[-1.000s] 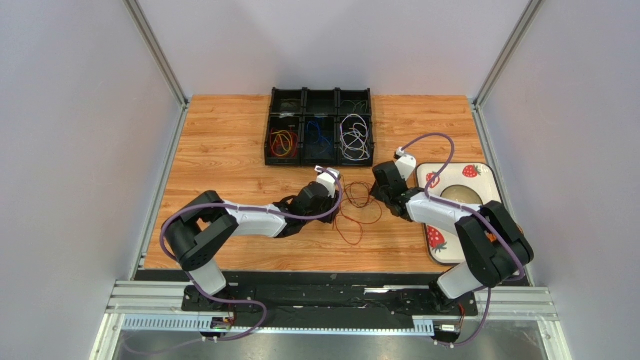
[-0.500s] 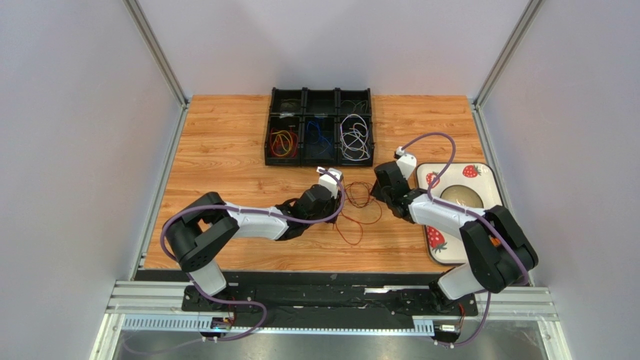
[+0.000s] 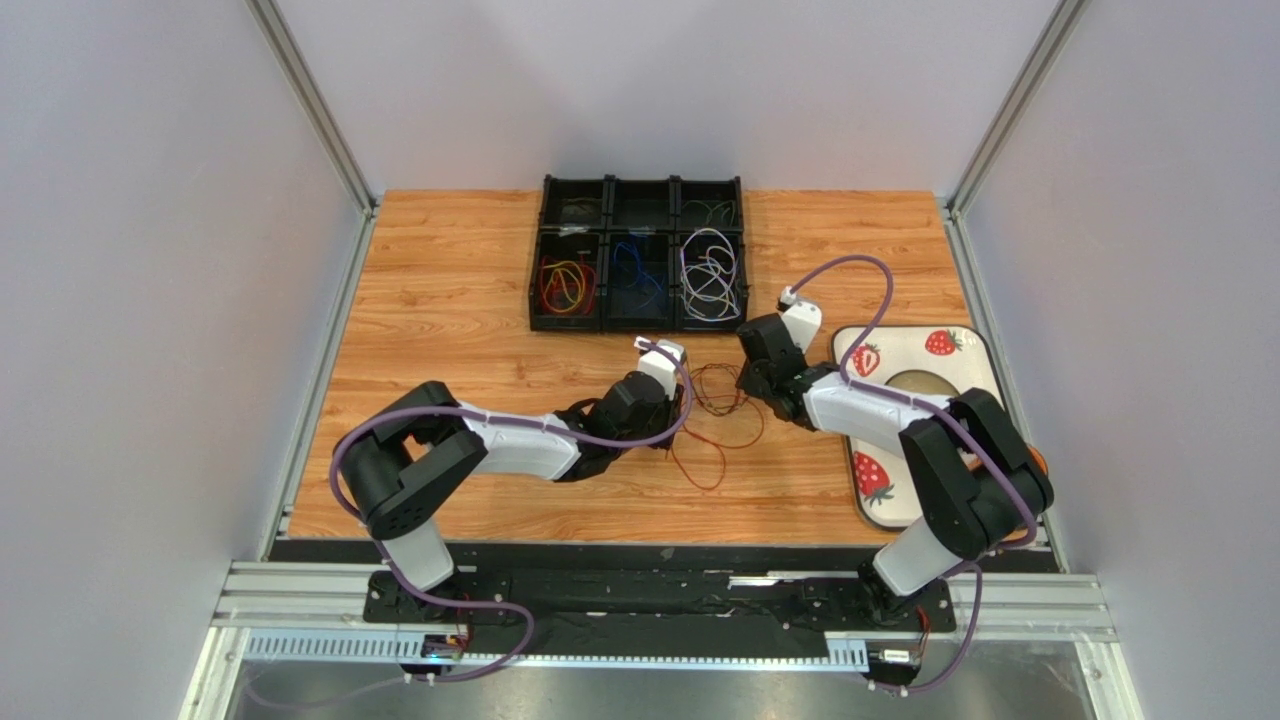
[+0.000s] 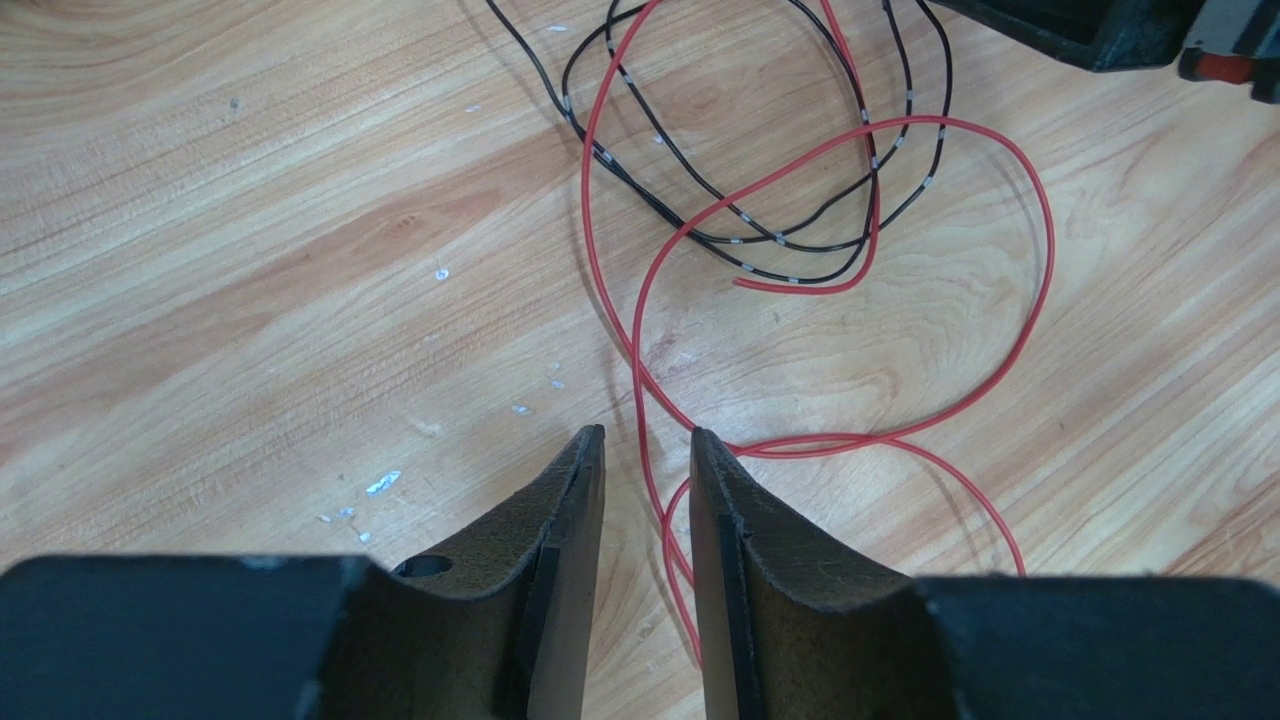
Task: Untangle the cables
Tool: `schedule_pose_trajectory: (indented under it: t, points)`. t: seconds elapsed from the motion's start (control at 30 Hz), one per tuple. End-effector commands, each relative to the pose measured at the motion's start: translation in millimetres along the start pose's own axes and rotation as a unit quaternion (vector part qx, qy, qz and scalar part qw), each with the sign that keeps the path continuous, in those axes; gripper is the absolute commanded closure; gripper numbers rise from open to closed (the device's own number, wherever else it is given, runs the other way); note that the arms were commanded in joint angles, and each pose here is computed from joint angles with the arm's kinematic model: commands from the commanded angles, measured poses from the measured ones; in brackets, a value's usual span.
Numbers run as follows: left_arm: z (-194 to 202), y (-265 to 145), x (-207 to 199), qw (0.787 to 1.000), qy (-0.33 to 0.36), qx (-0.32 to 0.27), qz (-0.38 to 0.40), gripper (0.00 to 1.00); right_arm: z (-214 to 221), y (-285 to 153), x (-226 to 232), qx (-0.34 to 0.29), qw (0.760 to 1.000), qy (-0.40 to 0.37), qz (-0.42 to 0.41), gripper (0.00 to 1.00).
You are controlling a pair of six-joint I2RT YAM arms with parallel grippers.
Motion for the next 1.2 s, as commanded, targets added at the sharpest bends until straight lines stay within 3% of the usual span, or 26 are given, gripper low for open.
schedule_pose_trajectory:
  t: [0.0,0.13,0.5,0.63,1.0,1.1,1.17]
  points:
    - [-13,1,-9,1.0,-0.013,-0.026,0.011,0.65,-9,1,9,-0.01,1.0,0.006,0.009,0.73]
    - [-12,0,-8,1.0,-0.013,-0.026,0.011,0.65,-7,1,7,-0.004,1.0,0.006,0.011,0.83]
    - [-11,0,-10,1.0,-0.01,-0.024,0.013,0.65,4,0,6,0.03,1.0,-0.007,0.002,0.82]
    - [-12,0,-10,1.0,-0.01,-0.026,0.013,0.65,1,-12,3,0.003,0.999,0.004,-0.047,0.78]
    - [-13,-1,-11,1.0,-0.01,-0.027,0.013,0.65,2,-1,5,0.022,1.0,-0.003,-0.006,0.81]
    - [-12,-1,-12,0.999,-0.009,-0.026,0.018,0.66,1,1,7,0.024,1.0,-0.005,-0.002,0.89]
    - [-12,-3,-13,0.999,-0.007,-0.027,0.021,0.66,1,2,7,0.025,1.0,-0.007,0.002,1.0]
Point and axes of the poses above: each gripper's point midway between its finger pads, its own y axis out along the fingers, its own x axis along the line the jaws close on, z = x × y, the point moved 7 cm from there along -y, back along the fingers, and after that the axes turned 6 degrees about y, right-handed, at the moved point
